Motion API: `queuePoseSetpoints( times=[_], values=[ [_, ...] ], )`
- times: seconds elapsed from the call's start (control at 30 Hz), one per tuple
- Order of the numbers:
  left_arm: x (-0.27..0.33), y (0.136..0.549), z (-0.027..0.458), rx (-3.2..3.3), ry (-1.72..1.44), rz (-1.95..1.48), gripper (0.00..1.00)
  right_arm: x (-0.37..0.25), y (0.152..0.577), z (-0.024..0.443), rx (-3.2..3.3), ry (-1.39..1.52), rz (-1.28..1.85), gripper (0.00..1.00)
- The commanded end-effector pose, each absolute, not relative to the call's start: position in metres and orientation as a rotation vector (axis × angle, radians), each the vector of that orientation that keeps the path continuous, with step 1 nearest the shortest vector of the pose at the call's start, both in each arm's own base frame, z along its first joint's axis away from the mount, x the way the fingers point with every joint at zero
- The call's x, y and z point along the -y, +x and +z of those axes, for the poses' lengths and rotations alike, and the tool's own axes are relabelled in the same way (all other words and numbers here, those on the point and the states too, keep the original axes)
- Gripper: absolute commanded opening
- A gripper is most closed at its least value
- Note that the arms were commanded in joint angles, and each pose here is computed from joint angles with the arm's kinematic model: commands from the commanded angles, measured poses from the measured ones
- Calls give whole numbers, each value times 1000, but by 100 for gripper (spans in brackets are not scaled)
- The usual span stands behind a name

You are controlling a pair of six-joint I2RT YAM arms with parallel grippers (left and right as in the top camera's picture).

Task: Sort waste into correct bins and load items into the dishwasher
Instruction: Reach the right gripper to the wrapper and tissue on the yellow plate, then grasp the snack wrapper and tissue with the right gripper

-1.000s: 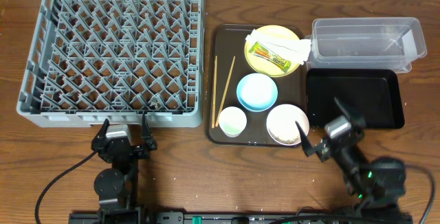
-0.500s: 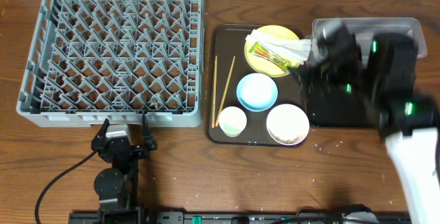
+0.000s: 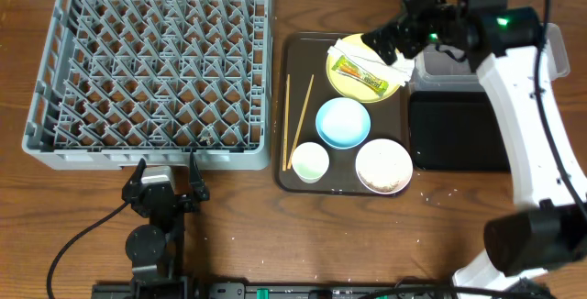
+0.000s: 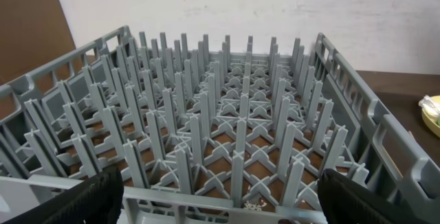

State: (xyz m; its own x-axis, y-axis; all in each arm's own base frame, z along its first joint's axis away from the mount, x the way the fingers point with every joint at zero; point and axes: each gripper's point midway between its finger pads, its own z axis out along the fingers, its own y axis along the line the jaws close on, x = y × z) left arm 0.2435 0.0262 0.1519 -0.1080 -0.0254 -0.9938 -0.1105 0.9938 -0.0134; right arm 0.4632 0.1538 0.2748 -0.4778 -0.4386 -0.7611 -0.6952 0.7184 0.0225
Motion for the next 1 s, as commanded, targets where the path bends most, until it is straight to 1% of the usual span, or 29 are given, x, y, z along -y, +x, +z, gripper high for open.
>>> queuePoseSetpoints(
  times=[0.0,0.07,0.17,0.37,0.57,0.63,0.7,0.83,0.97],
  values=[
    [-30,242,135,-1729,-115,92,92,-156,482,261,-2142,-873,376,99],
    [-30,242,135,-1729,-115,91,92,-147,502,242,-2174,-845,280,99],
    [-30,242,135,-1729,-115,92,92,-143,520,214,-2202,-860,182,99],
    [-30,242,135,-1729,-115,92,92,-152,538,152,-2259,-967,34,99],
    [-30,242,135,-1729,-115,92,92,-163,532,90,-2403,-1120,-46,99],
    [-30,242,135,-1729,-115,92,92,-164,531,77,-2447,-1143,-47,99],
    [-30,242,135,-1729,-115,92,92,-164,529,51,-2523,-1176,-26,99],
    [-30,242,135,-1729,-115,92,92,-162,524,25,-2583,-1197,-10,98],
    [-30,242,135,-1729,-115,92,92,-162,517,10,-2621,-1209,18,93]
  ],
)
